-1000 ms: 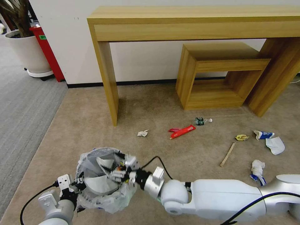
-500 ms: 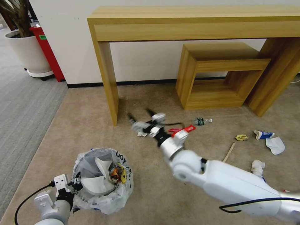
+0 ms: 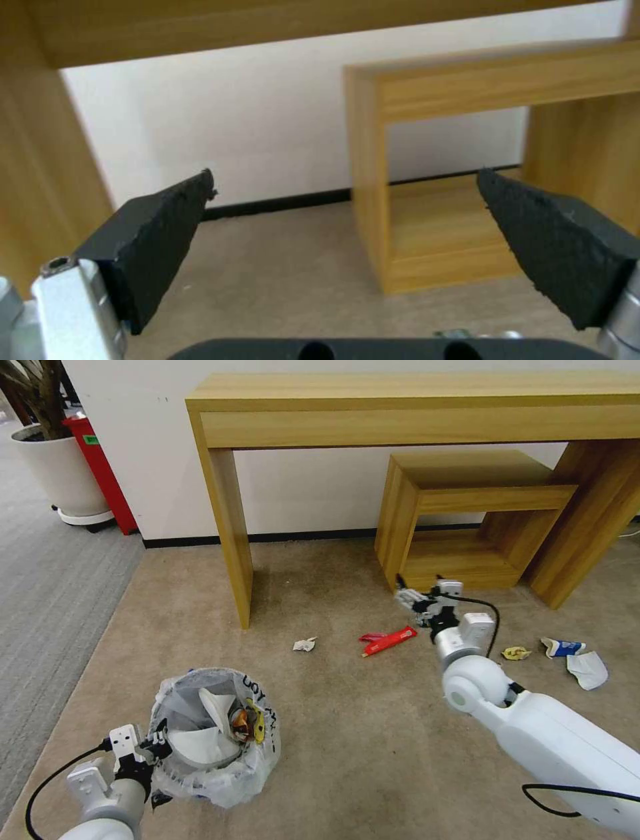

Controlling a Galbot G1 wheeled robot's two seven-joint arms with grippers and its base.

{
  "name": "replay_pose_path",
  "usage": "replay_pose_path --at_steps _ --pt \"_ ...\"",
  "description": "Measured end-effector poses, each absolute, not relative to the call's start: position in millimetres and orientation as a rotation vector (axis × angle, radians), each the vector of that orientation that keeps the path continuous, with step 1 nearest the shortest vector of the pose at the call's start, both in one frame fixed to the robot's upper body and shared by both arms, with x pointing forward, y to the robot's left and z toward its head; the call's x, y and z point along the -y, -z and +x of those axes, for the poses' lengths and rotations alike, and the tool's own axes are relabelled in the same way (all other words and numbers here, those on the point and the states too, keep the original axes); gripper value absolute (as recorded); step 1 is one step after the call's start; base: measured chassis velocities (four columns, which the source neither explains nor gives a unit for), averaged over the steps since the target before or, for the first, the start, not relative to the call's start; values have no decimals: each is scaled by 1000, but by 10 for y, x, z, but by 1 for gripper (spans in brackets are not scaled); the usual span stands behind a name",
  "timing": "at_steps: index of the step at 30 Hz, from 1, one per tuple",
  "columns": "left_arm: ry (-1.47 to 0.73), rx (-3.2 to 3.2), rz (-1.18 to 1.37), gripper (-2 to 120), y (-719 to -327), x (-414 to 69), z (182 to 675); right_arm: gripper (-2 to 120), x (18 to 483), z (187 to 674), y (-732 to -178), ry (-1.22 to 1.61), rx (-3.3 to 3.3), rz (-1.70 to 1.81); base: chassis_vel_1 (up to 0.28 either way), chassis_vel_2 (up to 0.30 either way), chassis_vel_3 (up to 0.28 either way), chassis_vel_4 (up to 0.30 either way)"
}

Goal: Pick up the trash bin and place the garbage on the floor into it.

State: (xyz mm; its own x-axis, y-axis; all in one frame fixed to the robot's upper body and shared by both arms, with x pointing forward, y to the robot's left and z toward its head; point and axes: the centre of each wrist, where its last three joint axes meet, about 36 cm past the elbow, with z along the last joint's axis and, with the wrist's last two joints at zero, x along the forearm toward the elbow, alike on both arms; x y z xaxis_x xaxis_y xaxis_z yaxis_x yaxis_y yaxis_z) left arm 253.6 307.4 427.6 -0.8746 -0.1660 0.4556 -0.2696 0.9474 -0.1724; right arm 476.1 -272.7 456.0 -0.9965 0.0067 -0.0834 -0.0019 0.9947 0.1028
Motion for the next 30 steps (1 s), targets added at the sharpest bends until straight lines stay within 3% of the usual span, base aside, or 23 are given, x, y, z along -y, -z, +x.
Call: replay_pose_path --at_steps 11,30 --pt "-297 2669 328 0 -4264 -3103 2541 100 3075 4598 -4277 -111 -3018 164 0 0 0 0" --pt "-217 2685 383 0 -4154 -3096 2484 100 3181 4141 -3771 64 -3006 251 0 0 0 0"
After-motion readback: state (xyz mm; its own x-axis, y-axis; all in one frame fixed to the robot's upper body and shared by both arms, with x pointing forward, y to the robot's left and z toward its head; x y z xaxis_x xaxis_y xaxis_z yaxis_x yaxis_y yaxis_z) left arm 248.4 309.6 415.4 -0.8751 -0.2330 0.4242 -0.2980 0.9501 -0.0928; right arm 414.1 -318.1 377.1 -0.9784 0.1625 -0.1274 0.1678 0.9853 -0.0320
